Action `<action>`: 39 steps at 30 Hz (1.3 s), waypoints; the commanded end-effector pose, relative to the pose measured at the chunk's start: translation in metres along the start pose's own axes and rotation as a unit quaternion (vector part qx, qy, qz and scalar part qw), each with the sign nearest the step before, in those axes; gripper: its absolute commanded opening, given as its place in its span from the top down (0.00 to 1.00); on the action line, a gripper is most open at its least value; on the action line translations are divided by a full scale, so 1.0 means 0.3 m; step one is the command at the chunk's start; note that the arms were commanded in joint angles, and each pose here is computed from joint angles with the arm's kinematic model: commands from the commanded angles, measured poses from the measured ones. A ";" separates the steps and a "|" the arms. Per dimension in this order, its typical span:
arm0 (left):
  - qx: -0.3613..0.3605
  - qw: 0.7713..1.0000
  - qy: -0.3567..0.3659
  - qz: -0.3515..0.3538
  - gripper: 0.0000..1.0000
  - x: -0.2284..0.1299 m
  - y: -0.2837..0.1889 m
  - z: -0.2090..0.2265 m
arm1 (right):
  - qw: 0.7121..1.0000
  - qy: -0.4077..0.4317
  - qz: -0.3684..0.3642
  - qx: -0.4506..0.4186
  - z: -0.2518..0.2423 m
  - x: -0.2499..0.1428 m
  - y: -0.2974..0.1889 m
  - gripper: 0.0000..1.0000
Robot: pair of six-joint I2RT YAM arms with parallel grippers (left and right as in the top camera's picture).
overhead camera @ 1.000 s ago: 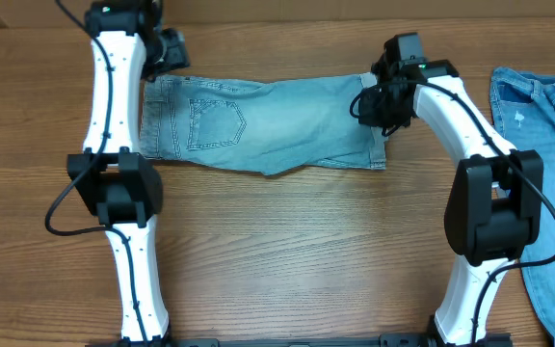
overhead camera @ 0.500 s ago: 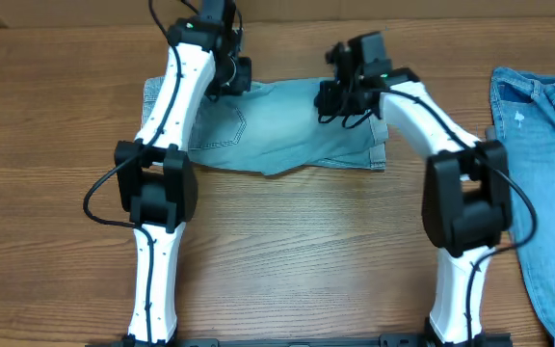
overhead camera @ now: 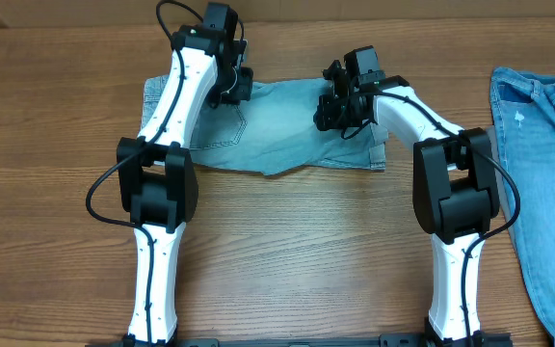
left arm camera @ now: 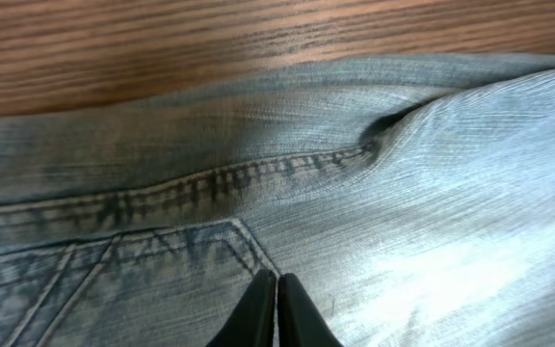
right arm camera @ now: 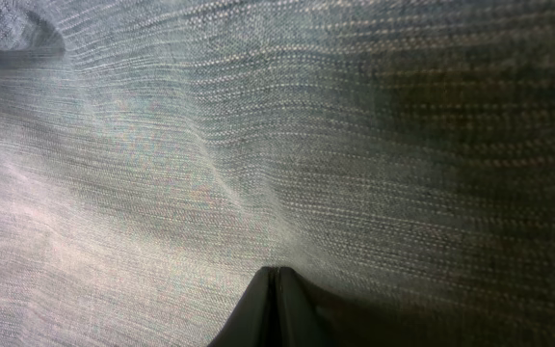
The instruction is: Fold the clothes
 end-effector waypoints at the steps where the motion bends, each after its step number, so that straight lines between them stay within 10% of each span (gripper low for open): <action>1: 0.002 1.000 0.014 0.018 0.96 -0.042 0.066 0.003 | 1.000 0.004 0.026 -0.007 -0.021 -0.052 0.054 0.96; 24: 0.047 0.986 0.008 -0.158 0.87 0.201 0.136 0.084 | 0.999 0.010 0.039 -0.006 -0.019 -0.073 0.053 0.96; 32: 0.042 0.983 -0.096 -0.152 0.44 0.190 -0.370 0.108 | 1.000 0.012 0.021 -0.011 -0.027 0.022 -0.030 0.88; 39: 0.054 0.985 -0.162 0.006 0.31 0.005 -0.223 0.286 | 0.992 0.040 0.066 -0.096 -0.083 0.074 -0.249 0.75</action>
Point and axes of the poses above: each gripper's point midway between its finger pads, its own y axis out along the fingers, its own z axis along the line the jaws close on, x = y × z, the point moved 1 cm from there along -y, back along the fingers, and after that the axes turned 15 degrees about -y, right-handed, at the moved point
